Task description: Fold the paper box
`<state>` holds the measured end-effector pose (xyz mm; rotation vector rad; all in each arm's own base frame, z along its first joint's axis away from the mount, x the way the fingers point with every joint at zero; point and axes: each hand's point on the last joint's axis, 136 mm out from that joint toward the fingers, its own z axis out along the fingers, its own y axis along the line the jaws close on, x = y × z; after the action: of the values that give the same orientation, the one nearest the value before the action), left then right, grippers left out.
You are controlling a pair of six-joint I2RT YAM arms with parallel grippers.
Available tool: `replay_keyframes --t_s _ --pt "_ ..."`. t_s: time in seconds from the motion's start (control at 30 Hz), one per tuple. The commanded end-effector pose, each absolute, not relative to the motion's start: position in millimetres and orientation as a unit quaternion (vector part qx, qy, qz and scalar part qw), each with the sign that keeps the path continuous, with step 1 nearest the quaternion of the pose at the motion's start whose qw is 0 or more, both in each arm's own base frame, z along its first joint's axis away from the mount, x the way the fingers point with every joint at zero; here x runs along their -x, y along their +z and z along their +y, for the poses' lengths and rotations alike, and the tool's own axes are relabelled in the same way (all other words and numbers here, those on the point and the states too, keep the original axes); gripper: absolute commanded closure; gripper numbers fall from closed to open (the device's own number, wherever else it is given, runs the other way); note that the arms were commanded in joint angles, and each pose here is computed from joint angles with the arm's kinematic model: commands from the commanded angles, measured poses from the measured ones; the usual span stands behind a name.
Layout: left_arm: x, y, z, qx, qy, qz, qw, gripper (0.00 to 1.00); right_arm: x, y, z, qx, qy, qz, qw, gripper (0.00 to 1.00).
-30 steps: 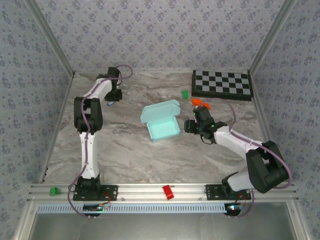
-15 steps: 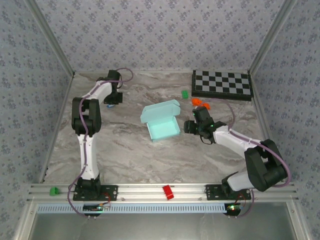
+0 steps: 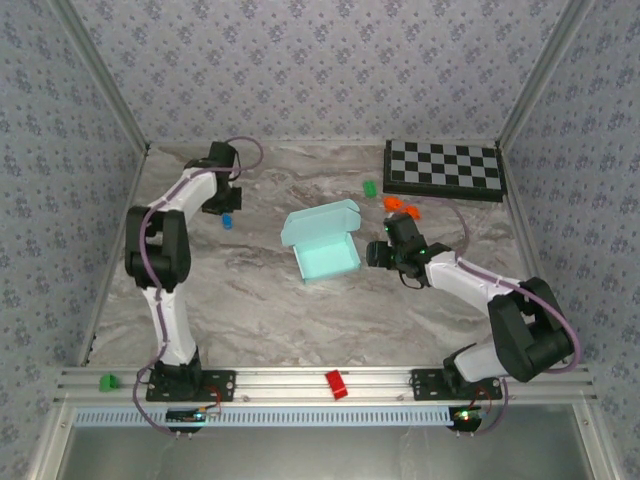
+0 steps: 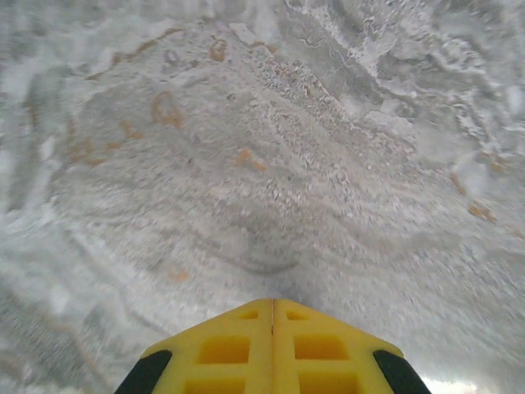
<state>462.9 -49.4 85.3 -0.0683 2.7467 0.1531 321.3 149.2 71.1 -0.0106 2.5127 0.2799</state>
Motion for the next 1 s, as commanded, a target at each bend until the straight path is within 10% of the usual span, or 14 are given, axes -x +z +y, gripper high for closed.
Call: replay_keyframes --t_s 0.0,0.97 --pt "-455.0 123.4 -54.3 0.038 0.042 0.969 0.241 1.00 -318.7 62.9 152.0 -0.001 0.112 0.950 0.290 0.38" --pt "-305.2 224.4 -200.8 -0.183 -0.162 0.917 0.316 1.00 -318.3 44.7 217.6 0.049 0.161 0.950 0.263 0.54"
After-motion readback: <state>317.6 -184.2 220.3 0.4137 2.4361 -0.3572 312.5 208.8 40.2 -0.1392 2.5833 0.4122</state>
